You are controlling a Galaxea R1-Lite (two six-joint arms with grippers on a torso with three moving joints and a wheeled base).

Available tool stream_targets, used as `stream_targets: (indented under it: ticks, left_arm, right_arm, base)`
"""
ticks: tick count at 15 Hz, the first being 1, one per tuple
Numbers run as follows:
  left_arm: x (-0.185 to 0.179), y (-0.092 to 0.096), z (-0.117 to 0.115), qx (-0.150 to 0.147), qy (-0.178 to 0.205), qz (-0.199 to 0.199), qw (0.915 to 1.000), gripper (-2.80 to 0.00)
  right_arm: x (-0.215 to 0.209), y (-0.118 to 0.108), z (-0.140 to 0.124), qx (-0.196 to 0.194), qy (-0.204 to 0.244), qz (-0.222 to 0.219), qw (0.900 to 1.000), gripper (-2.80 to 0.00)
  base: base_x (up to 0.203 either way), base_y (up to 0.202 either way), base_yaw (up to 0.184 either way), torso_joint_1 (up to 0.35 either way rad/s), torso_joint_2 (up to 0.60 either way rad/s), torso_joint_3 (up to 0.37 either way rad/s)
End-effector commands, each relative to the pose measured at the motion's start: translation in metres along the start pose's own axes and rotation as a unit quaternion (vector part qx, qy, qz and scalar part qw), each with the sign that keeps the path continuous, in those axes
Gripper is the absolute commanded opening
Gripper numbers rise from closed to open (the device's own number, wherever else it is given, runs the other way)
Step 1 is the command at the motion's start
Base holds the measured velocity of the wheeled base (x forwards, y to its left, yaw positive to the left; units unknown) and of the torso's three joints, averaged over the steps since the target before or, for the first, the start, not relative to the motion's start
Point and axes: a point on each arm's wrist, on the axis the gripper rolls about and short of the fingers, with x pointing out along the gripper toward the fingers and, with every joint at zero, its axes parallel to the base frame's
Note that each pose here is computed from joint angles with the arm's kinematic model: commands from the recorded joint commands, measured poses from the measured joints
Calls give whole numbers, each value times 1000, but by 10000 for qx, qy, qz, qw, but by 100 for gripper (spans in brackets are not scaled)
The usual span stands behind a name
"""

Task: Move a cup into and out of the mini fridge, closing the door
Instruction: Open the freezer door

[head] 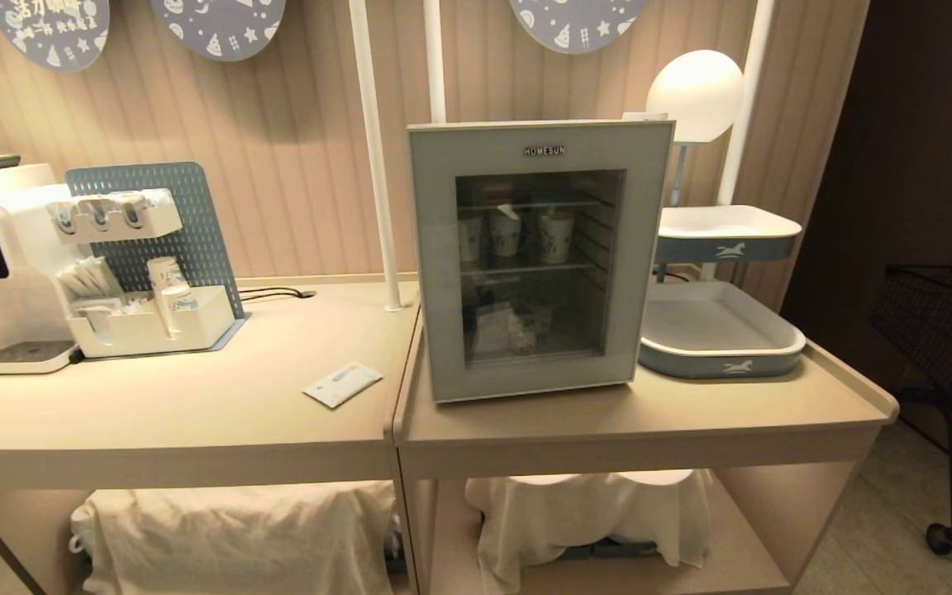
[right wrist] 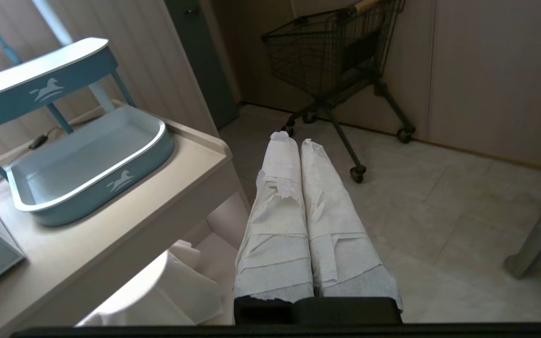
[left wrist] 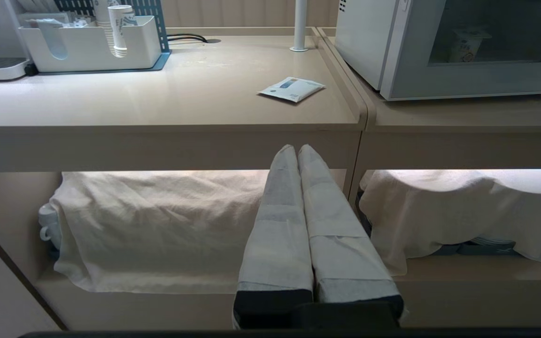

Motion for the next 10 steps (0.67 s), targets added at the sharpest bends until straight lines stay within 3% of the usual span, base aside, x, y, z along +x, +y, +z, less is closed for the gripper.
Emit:
stream_targets:
  ticks: [1,3,4,5,6,8,10]
  left_arm:
    - [0,0,-1,-2,16,6,10000,-280]
    - [0,0,-1,-2,16,6,10000,-280]
    - [0,0,-1,-2,16,6,10000,-280]
    - [0,0,-1,-2,12,6,10000,-280]
    - [0,0,-1,-2,16,6,10000,-280]
    - [0,0,-1,-2,16,6,10000,-280]
    - [0,0,-1,-2,16,6,10000,-280]
  right_arm:
    - [-1,-5,-27,230,-87,-12,9997,-280]
    - [1,2,-33,664,-400,975,9922,-280]
    - [1,4,-33,829,-799,1332,9844,-280]
    - [0,3,-33,719,-1156,1427,9804,-280]
    - [-1,2,-29,642,-1370,1160,9817,-280]
    - [-1,-4,-23,378,-1376,83,9897,-280]
    - [-3,-7,-18,480,-1435,-502,9872,-280]
  base:
    - [0,0,0,0,0,0]
    - [0,0,0,0,0,0]
    - [0,0,0,0,0,0]
    - [0,0,0,0,0,0]
    - [0,0,0,0,0,0]
    - [0,0,0,0,0,0]
    - [0,0,0,0,0,0]
